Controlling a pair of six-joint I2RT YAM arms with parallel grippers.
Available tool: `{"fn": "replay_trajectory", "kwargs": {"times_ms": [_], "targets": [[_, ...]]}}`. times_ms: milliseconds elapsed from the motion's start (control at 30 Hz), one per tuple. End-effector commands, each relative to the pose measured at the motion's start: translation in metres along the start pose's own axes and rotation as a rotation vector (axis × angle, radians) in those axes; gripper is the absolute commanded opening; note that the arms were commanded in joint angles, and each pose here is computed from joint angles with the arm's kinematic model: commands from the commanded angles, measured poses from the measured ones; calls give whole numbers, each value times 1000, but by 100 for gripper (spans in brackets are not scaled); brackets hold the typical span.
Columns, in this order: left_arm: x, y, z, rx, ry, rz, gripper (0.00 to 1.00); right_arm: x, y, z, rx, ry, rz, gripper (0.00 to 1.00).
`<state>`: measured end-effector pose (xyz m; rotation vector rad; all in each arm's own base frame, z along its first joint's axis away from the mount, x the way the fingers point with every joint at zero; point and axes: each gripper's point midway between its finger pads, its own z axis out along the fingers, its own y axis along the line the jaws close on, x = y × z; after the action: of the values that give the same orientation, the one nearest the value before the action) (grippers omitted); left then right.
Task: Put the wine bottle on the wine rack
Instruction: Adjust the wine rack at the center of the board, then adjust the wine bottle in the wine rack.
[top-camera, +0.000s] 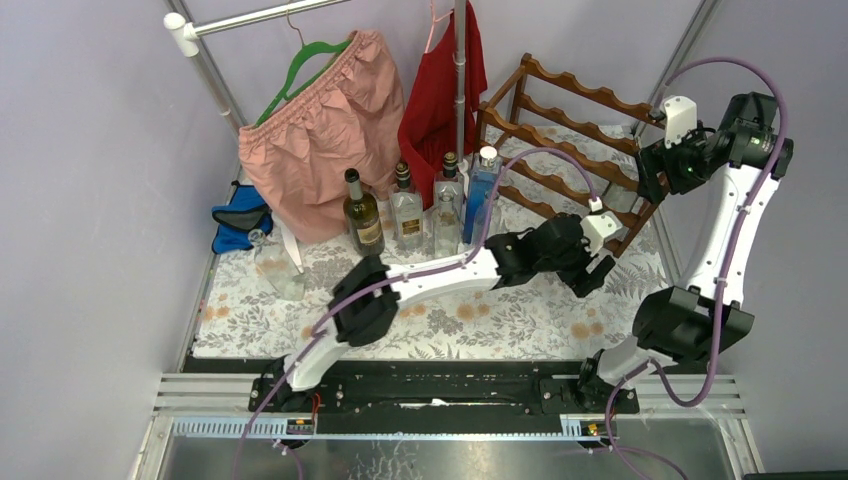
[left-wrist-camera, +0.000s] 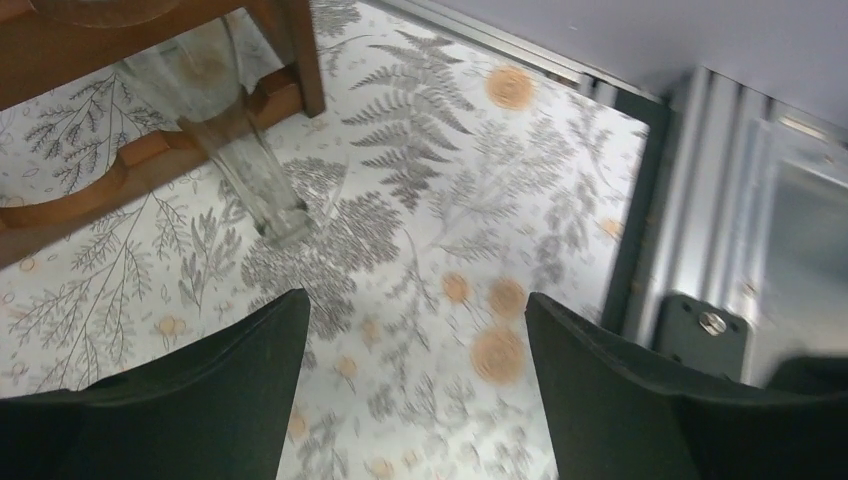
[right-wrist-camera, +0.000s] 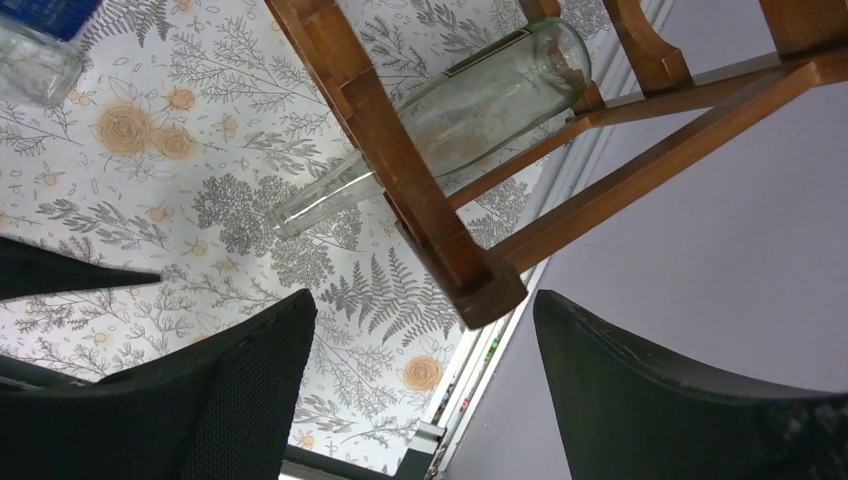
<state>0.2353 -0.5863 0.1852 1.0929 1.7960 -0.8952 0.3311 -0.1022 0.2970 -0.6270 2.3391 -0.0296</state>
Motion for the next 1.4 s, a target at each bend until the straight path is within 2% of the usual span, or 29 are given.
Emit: {"fn": "replay_trajectory", "kwargs": {"times_ms": [0,200,367,567,733,867,1000,1167,1300,1367], "targets": [[-11,31,28,-32,-13,-101,84,-14,-12,8,-39,-72,-39,86],[-2,65,54,-122,-39,-184,83,-17,-11,10,-55,-103,-48,86],[3,75,74,-88,-90,-253,81,-16,-8,17,-57,-129,-33,87],[27,88,99,-90,-82,-323,80,-13,-7,26,-89,-115,-19,86],[30,100,106,-114,-105,-350,77,-1,-11,37,-84,-79,-38,87],[36,104,109,-121,-102,-365,77,-1,-22,46,-71,-71,-47,91],[37,102,107,-111,-104,-365,78,-5,-25,55,-105,-81,-53,92],[27,103,106,-100,-138,-372,79,6,-9,64,-228,-48,-83,87],[28,107,108,-92,-147,-390,79,16,0,65,-263,-33,-124,77],[30,110,109,-86,-147,-399,79,18,5,63,-274,-35,-137,69]]}}
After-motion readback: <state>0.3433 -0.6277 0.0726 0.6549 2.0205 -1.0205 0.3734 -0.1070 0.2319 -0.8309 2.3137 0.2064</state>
